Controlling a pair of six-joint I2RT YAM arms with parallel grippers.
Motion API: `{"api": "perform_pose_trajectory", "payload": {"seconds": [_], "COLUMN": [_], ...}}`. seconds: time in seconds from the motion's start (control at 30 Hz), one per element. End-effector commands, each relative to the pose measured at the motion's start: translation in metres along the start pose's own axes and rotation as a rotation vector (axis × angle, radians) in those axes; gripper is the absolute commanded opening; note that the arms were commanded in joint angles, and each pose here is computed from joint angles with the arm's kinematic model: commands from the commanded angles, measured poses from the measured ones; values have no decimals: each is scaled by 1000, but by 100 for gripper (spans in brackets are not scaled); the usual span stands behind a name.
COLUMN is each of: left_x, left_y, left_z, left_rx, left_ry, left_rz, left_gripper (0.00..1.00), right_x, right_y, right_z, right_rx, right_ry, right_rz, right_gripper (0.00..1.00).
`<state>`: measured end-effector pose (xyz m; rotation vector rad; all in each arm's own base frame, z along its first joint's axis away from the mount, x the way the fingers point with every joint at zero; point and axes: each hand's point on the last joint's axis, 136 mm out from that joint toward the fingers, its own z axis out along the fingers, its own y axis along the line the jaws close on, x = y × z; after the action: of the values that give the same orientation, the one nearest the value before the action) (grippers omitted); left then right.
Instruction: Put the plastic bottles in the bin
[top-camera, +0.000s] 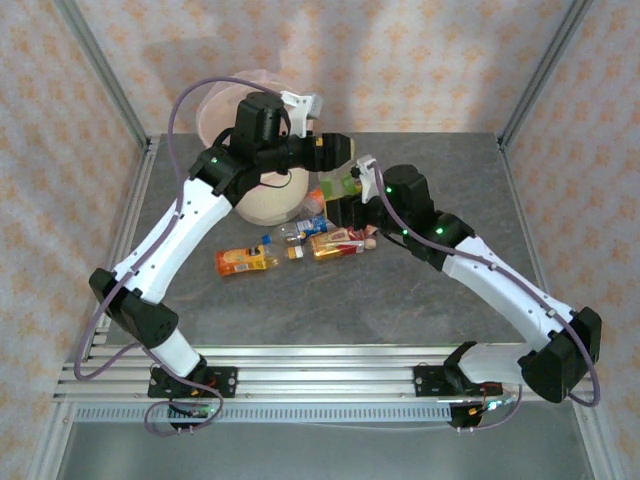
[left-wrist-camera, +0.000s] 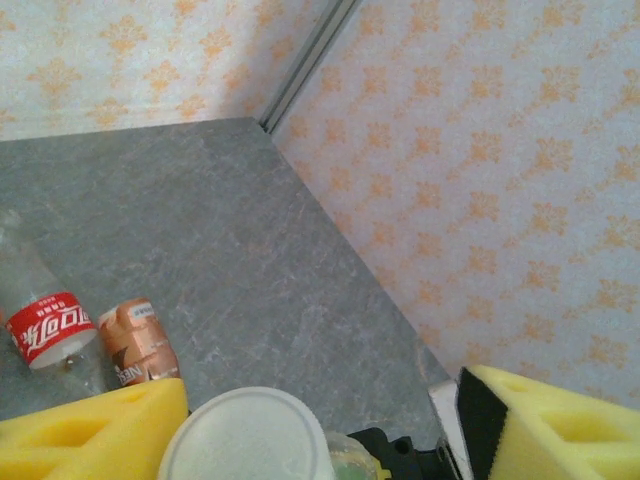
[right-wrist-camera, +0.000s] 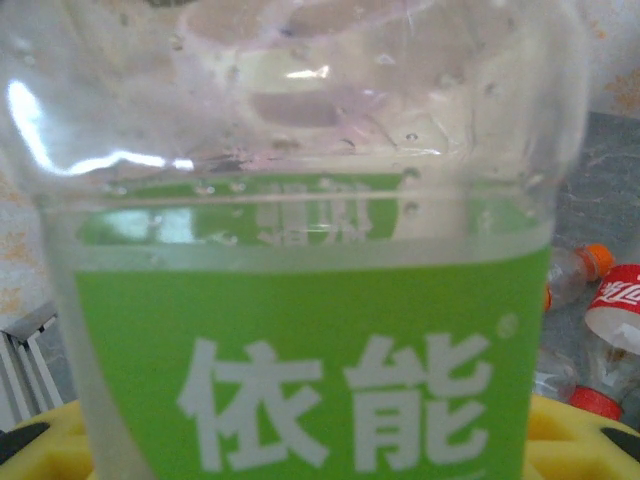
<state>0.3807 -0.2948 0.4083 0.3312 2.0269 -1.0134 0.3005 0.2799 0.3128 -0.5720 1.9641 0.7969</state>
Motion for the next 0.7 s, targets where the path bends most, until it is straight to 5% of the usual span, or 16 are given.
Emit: {"api": "perform_pose_trajectory", "payload": {"seconds": [0.0, 0.5, 0.67], "left_x": [-10, -8, -12], "left_y": [-7, -10, -8], "left_z": [-6, -11, -13], "left_rx": [4, 17, -4], "left_ry": [-31, -31, -52], "left_rz": [20, 27, 45], "left_gripper": [62, 12, 0], "right_x": [-26, -30, -29], "right_y": [10, 8, 7], "right_z": [-7, -7, -7], "right_rx": [-20, -7, 1], "right_ry": [-76, -86, -79], "right_rz": [-43, -37, -29], "right_gripper": [50, 51, 63]}}
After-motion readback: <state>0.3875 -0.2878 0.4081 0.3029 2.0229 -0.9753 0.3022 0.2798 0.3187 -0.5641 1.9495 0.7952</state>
